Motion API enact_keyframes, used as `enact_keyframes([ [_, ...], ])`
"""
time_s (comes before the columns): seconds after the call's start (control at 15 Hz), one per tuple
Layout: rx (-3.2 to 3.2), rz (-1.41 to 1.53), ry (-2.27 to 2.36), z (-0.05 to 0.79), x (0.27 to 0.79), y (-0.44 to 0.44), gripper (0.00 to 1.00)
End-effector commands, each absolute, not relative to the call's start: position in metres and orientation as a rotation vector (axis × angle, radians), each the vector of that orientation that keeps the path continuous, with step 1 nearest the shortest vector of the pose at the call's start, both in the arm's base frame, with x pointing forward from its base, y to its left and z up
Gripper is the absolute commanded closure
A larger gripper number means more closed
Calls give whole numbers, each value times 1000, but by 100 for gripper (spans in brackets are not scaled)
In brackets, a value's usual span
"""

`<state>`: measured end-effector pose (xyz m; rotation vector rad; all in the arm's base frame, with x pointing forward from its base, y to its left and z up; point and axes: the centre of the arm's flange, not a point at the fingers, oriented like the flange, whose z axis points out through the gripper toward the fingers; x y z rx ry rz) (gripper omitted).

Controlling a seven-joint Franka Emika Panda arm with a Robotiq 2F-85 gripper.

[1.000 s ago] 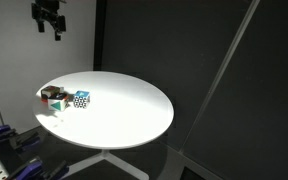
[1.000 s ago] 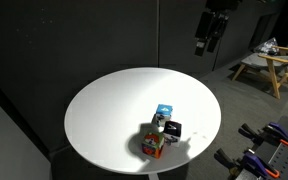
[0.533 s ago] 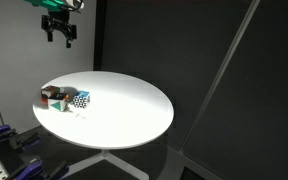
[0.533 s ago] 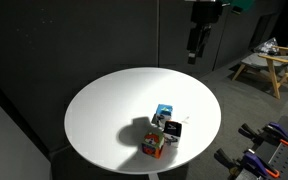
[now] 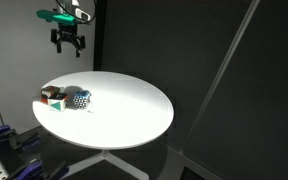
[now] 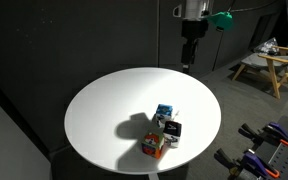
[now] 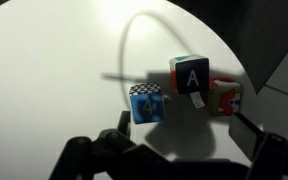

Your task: Move one square plush toy to the right.

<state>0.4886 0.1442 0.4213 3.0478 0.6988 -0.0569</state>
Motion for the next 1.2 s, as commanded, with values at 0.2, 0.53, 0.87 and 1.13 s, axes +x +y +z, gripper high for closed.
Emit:
enact_keyframes([
  [0.2,3038,-44,709,408,496,145,0],
  [0.53,3038,-45,708,407,496,145,0],
  [0.87,3035,56,715,389,504,146,0],
  [1.13,3039,149,724,367,516,151,0],
])
